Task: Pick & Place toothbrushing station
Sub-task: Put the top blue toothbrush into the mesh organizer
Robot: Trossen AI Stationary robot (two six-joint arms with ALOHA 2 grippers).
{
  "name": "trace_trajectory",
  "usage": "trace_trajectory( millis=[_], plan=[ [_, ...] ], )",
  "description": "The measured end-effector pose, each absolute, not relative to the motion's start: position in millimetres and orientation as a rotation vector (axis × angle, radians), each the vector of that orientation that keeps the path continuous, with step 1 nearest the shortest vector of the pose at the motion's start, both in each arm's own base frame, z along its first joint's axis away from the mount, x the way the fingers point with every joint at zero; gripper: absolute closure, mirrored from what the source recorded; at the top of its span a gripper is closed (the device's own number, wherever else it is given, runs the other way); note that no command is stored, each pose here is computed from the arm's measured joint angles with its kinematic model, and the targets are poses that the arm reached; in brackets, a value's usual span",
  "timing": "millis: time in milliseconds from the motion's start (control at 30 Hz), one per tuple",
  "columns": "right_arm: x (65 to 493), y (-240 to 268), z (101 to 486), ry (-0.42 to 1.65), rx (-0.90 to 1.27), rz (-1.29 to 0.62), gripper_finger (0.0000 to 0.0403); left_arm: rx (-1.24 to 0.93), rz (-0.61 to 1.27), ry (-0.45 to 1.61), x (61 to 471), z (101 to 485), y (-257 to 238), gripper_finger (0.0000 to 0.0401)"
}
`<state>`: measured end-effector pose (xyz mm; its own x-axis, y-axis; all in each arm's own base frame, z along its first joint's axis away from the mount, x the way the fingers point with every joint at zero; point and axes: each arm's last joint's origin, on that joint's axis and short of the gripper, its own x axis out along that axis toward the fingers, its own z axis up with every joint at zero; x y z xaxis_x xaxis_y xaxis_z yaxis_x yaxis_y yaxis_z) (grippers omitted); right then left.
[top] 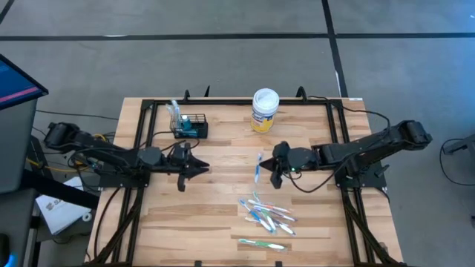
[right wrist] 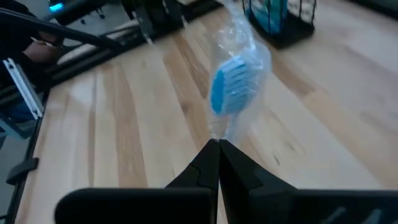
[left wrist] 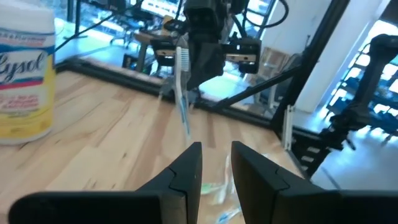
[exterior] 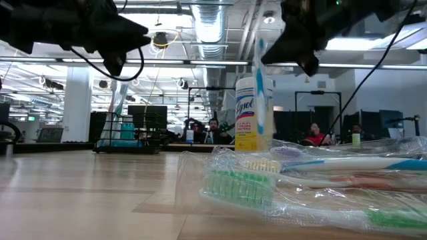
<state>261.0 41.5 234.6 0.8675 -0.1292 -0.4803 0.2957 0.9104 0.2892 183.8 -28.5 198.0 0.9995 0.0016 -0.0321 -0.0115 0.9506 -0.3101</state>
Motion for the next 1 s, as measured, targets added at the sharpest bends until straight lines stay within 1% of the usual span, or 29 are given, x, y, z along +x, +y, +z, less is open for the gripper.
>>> trace_trajectory(
  millis=[400,567,767,867,1000],
  plan=[
    [272.8,44.2,268.1,0.307,0.269,-0.155,0.0403,-0.338,-0.040,-0.092,206.2,189.0,-33.6,0.0320],
    [274.3,44.6,272.8,0.261,0.258,-0.140,0.0403,-0.339,-0.029,-0.118,221.9,191.9,-33.4,0.0320],
    [274.3,44.6,272.8,0.262,0.247,-0.136,0.0403,-0.254,0.005,-0.119,249.7,197.0,-29.1,0.0319],
    [274.4,45.0,272.8,0.264,0.245,-0.125,0.0403,-0.230,-0.004,-0.126,263.2,201.3,-26.2,0.0310],
    [274.4,45.1,272.7,0.265,0.235,-0.120,0.0403,-0.215,-0.006,-0.140,277.5,206.2,-21.8,0.0279]
  ],
)
